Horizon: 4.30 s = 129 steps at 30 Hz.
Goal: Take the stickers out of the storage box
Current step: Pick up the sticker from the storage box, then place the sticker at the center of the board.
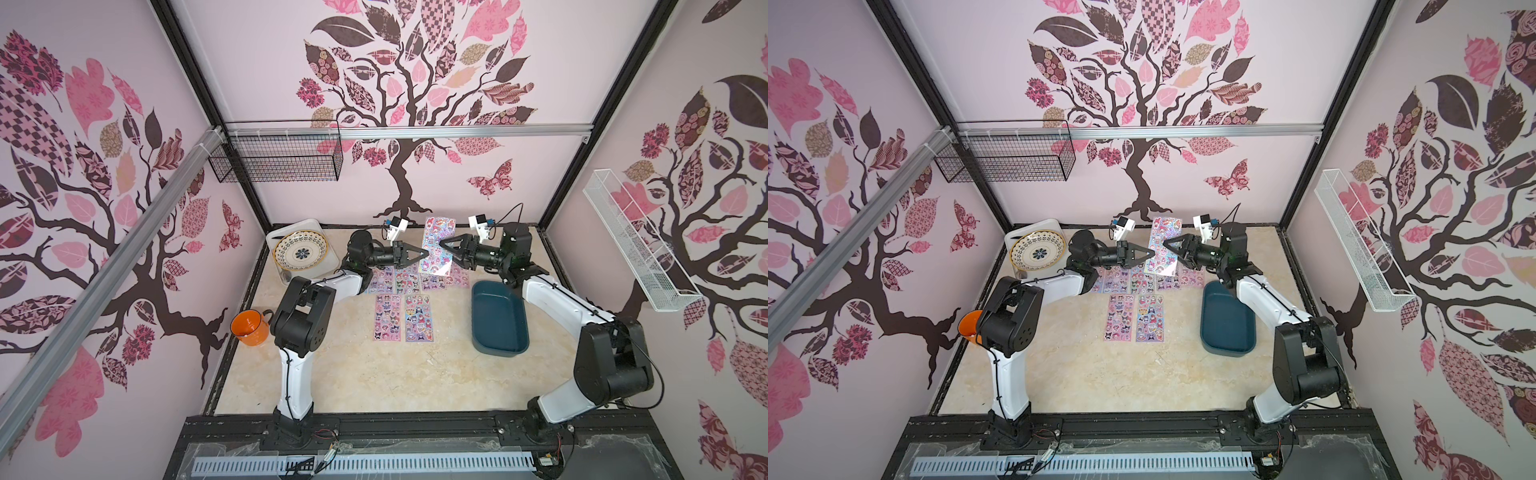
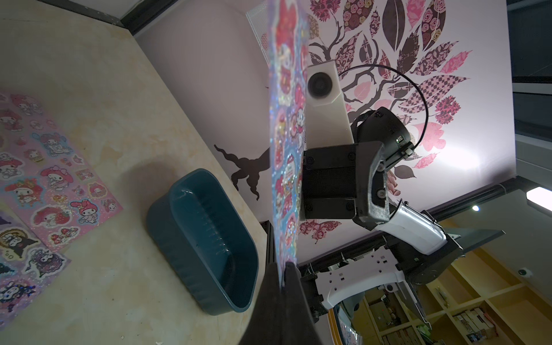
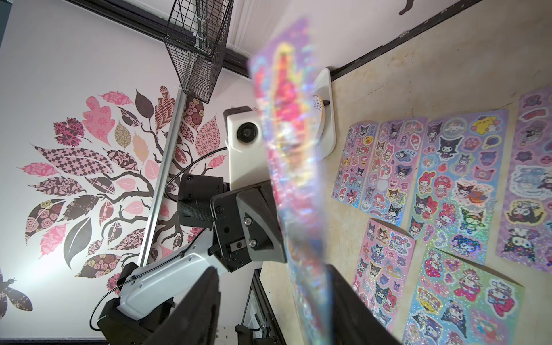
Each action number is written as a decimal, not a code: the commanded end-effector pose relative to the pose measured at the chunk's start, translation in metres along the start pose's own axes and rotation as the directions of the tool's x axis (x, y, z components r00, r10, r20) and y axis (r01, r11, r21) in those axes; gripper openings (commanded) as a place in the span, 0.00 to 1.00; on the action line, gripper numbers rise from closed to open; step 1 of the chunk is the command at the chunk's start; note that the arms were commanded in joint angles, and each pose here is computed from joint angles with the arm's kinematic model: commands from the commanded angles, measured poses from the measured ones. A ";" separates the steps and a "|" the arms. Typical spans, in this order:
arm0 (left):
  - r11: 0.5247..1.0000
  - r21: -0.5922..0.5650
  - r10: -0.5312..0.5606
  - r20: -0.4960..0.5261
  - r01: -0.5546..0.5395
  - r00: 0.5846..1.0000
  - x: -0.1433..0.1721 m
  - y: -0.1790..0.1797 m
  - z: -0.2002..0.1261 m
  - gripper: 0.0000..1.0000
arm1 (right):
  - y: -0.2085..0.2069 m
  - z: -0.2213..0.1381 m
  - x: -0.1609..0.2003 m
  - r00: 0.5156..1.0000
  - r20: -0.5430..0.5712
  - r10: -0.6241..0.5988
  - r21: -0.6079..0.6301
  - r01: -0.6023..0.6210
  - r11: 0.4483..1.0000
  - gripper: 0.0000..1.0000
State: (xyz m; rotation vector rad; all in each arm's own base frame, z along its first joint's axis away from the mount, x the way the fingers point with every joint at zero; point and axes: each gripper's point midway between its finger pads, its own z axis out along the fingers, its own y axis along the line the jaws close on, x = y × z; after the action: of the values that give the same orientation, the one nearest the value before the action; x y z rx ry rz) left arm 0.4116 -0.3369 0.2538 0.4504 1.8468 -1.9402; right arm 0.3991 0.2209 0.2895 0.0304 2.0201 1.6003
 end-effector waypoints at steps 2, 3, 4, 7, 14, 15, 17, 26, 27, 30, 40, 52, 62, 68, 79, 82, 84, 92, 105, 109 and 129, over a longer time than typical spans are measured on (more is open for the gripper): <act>0.998 -0.034 0.060 0.002 -0.060 0.998 -0.002 -0.008 -0.003 0.00 | 0.035 -0.010 -0.008 0.995 0.036 -0.090 -0.030 0.092 0.995 0.56; 0.998 -0.037 0.060 0.002 -0.060 0.998 -0.002 -0.008 -0.003 0.00 | 0.036 -0.010 -0.007 0.995 0.034 -0.091 -0.029 0.092 0.995 0.56; 0.998 -0.038 0.059 0.002 -0.059 0.998 -0.002 -0.007 -0.003 0.00 | 0.035 -0.010 -0.007 0.995 0.034 -0.092 -0.026 0.093 0.995 0.56; 0.997 -0.038 0.060 0.004 -0.060 0.998 -0.003 -0.008 -0.003 0.00 | 0.030 -0.010 -0.008 0.995 0.039 -0.087 -0.003 0.087 0.996 0.52; 0.998 -0.039 0.056 0.001 -0.056 0.998 -0.002 -0.006 -0.003 0.00 | -0.002 -0.006 -0.008 0.997 0.036 -0.062 0.113 0.058 0.992 0.32; 0.998 -0.040 0.056 0.001 -0.056 0.998 -0.002 -0.006 -0.003 0.00 | -0.005 -0.006 -0.009 0.998 0.034 -0.057 0.123 0.053 0.991 0.29; 0.997 -0.043 0.057 -0.002 -0.057 0.998 -0.002 -0.005 -0.003 0.00 | -0.009 -0.004 -0.008 0.998 0.029 -0.051 0.130 0.047 0.990 0.20; 0.996 -0.068 0.063 -0.003 -0.064 0.998 -0.002 0.000 -0.003 0.05 | -0.039 -0.003 -0.004 1.000 -0.004 -0.031 0.260 0.031 0.965 0.00; 0.995 -0.075 0.062 -0.005 -0.062 0.998 -0.001 0.002 -0.004 0.09 | -0.044 -0.004 -0.003 1.000 -0.013 -0.027 0.280 0.029 0.960 0.00; 0.991 -0.119 0.060 -0.002 -0.060 0.998 0.000 0.011 -0.007 0.31 | -0.054 -0.002 0.003 0.999 -0.048 -0.006 0.309 0.021 0.951 0.00; 0.951 -0.307 0.045 0.071 -0.021 0.996 -0.008 0.047 -0.049 0.40 | -0.116 0.009 0.041 0.972 -0.191 0.139 0.383 -0.056 0.922 0.00; 0.948 -0.317 0.048 0.067 -0.025 0.997 -0.007 0.047 -0.052 0.39 | -0.174 -0.028 0.066 0.946 -0.190 0.264 0.482 -0.144 0.864 0.00; 0.952 -0.305 0.034 0.071 -0.011 0.997 -0.008 0.051 -0.050 0.39 | -0.212 -0.064 0.101 0.932 -0.167 0.323 0.565 -0.178 0.805 0.00; 0.952 -0.306 0.036 0.067 -0.014 0.997 -0.007 0.052 -0.050 0.39 | -0.223 -0.095 0.103 0.938 -0.156 0.310 0.654 -0.137 0.744 0.00; 0.953 -0.302 0.033 0.064 -0.012 0.997 -0.008 0.052 -0.050 0.39 | -0.221 -0.098 0.103 0.934 -0.151 0.324 0.646 -0.155 0.747 0.00; 0.953 -0.301 0.032 0.064 -0.011 0.997 -0.008 0.052 -0.049 0.38 | -0.218 -0.088 0.107 0.925 -0.166 0.341 0.604 -0.177 0.777 0.00; 0.953 -0.302 0.032 0.064 -0.011 0.997 -0.008 0.052 -0.049 0.39 | -0.218 -0.084 0.109 0.922 -0.182 0.342 0.609 -0.168 0.775 0.00; 0.955 -0.296 0.029 0.062 -0.009 0.998 -0.007 0.052 -0.049 0.39 | -0.228 -0.068 0.121 0.906 -0.225 0.359 0.639 -0.141 0.756 0.02; 0.955 -0.295 0.030 0.057 -0.012 0.998 -0.007 0.052 -0.049 0.38 | -0.236 -0.075 0.120 0.912 -0.226 0.342 0.715 -0.083 0.694 0.23; 0.955 -0.297 0.029 0.056 -0.011 0.998 -0.007 0.052 -0.049 0.39 | -0.231 -0.075 0.115 0.918 -0.221 0.329 0.713 -0.078 0.697 0.28; 0.870 -0.494 0.070 0.140 0.009 0.988 -0.018 0.076 -0.115 0.40 | -0.157 -0.083 0.068 0.982 -0.179 0.068 0.639 0.063 0.766 0.37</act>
State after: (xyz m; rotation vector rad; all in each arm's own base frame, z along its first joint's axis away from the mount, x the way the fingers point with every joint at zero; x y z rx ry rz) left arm 0.4530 -0.2508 0.1830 0.1877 2.1325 -1.4661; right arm 0.3458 0.1273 0.0964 0.2152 2.7263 0.9045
